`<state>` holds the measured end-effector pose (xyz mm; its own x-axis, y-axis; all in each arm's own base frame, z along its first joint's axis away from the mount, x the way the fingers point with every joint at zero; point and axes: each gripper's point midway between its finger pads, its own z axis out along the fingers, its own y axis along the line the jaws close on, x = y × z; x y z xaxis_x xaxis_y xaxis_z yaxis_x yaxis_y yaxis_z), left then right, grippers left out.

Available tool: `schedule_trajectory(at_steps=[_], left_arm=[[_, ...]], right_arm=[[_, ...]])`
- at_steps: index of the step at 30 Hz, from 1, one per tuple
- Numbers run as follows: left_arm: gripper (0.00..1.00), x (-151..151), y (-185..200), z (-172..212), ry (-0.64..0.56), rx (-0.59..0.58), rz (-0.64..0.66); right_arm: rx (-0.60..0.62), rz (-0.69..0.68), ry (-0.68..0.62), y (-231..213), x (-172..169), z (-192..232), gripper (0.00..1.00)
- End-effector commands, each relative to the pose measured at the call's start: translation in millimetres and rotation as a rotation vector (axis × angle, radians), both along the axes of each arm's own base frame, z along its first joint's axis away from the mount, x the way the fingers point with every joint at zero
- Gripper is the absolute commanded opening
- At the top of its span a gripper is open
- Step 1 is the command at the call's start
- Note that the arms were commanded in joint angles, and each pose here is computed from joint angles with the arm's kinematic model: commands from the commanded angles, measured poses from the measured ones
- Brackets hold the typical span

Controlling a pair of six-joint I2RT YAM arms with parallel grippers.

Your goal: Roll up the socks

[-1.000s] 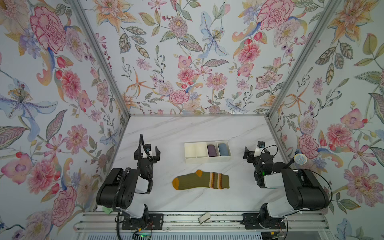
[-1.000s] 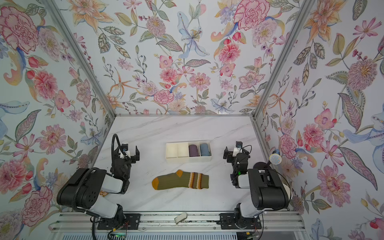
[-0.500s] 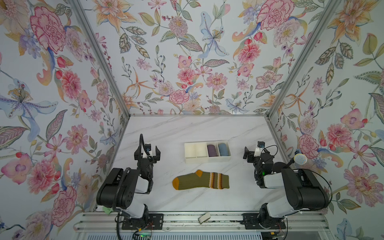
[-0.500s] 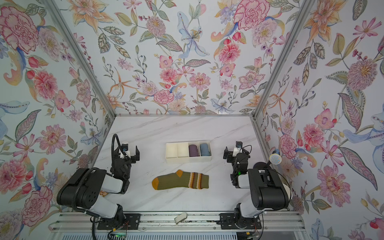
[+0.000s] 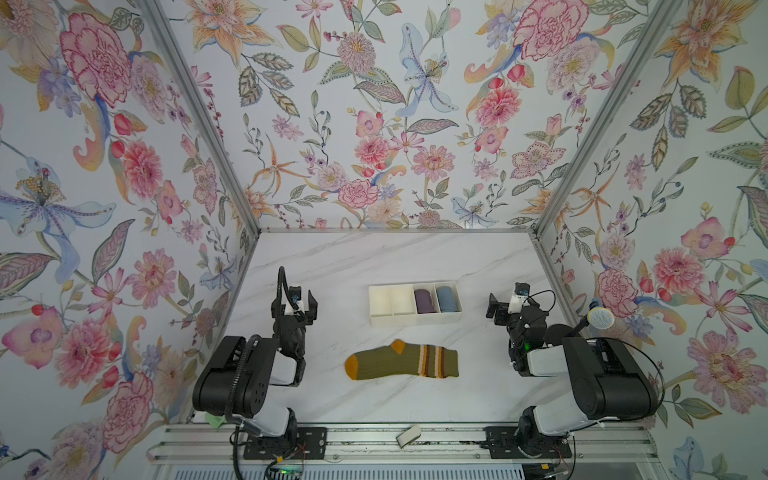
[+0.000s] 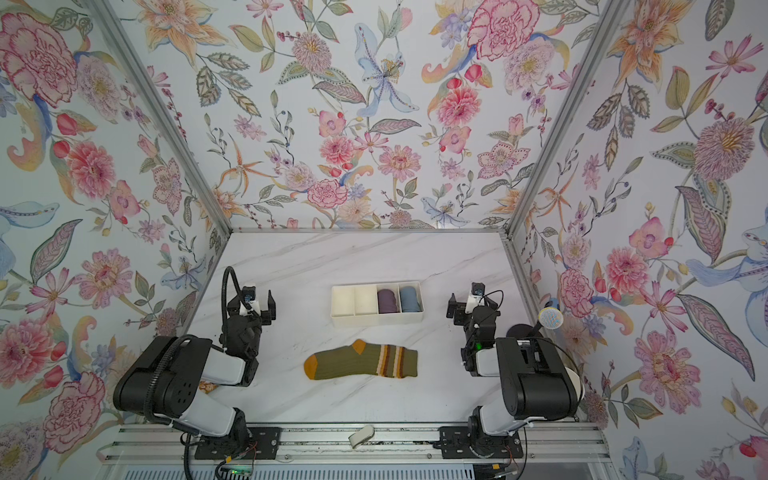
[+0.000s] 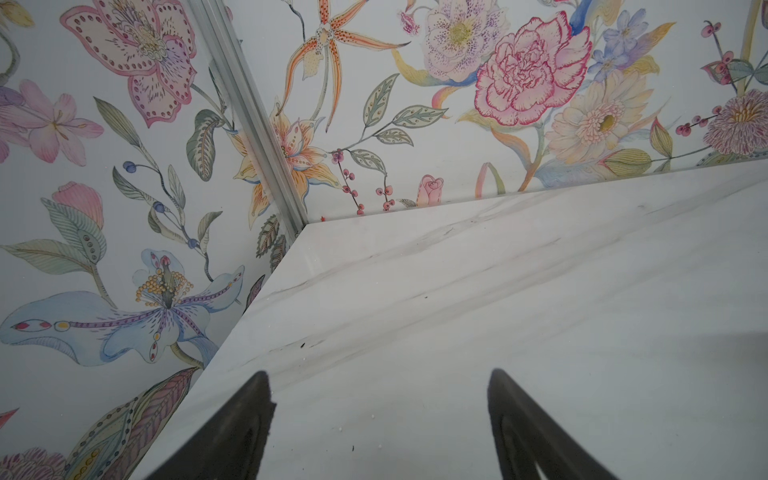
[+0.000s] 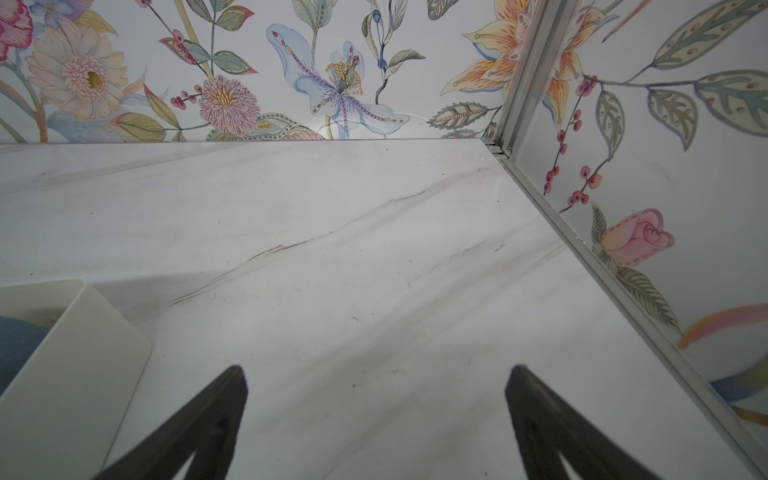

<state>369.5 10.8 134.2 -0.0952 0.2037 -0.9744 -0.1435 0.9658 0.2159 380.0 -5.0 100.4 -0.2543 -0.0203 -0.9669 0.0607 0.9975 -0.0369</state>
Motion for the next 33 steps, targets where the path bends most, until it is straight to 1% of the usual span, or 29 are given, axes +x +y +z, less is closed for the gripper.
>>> schedule_trajectory(at_steps=[1, 3, 4, 5, 6, 10, 13, 16, 20, 21, 23, 25, 28, 29, 31, 33], left_arm=[[0.72, 4.1, -0.2, 5.2, -0.019, -0.006, -0.010], [0.64, 3.7, -0.2, 4.8, -0.018, -0.006, -0.011], [0.61, 3.5, 0.1, 5.4, -0.020, -0.004, -0.010], [0.58, 3.4, 0.4, 5.0, -0.018, -0.002, -0.008], [0.55, 2.7, 1.3, 13.3, -0.036, -0.005, -0.003], [0.45, 0.8, 8.1, 30.0, -0.025, -0.016, 0.045], [0.38, 0.6, -0.3, 52.5, -0.009, -0.037, 0.028], [0.33, -5.0, -26.2, 80.5, -0.003, -0.071, -0.046], [0.29, -25.1, -70.3, 117.5, -0.021, -0.078, -0.159], [0.26, -29.6, -80.2, 123.9, -0.016, -0.075, -0.188], [0.25, -35.7, -96.6, 131.2, 0.004, -0.075, -0.241], [0.24, -41.2, -110.1, 135.7, 0.028, -0.079, -0.288], [0.23, -52.1, -134.0, 137.6, 0.060, -0.104, -0.381], [0.22, -56.2, -142.8, 134.8, 0.076, -0.109, -0.410], [0.22, -64.6, -159.3, 129.7, 0.103, -0.118, -0.466], [0.19, -72.0, -175.0, 120.8, 0.141, -0.115, -0.511]], right_arm=[[-0.011, -0.009, -0.022, -1.9, 5.9, 6.4, 0.93], [-0.011, -0.007, -0.022, -1.9, 5.9, 6.3, 0.78], [-0.009, -0.006, -0.022, -1.6, 6.0, 6.4, 0.72], [-0.009, -0.006, -0.022, -1.9, 5.8, 6.3, 0.66], [-0.006, -0.004, -0.025, -1.9, 6.0, 7.1, 0.65], [0.001, 0.005, -0.021, -1.5, 5.7, 6.3, 0.73], [0.001, 0.006, -0.023, -1.5, 6.1, 6.9, 0.79], [0.014, -0.011, -0.007, -5.8, 11.2, 14.5, 0.79], [0.042, -0.007, 0.070, -7.0, 20.5, 37.7, 0.72], [0.069, -0.005, 0.089, -4.1, 19.5, 46.6, 0.71], [0.116, 0.004, 0.141, 3.3, 14.5, 62.3, 0.71], [0.158, 0.017, 0.231, 14.6, 1.3, 68.1, 0.70], [0.232, 0.051, 0.372, 38.0, -30.5, 69.6, 0.69], [0.263, 0.075, 0.428, 47.7, -45.7, 66.1, 0.66], [0.321, 0.108, 0.490, 64.1, -70.6, 62.9, 0.63], [0.353, 0.126, 0.561, 76.0, -96.3, 55.5, 0.59]])
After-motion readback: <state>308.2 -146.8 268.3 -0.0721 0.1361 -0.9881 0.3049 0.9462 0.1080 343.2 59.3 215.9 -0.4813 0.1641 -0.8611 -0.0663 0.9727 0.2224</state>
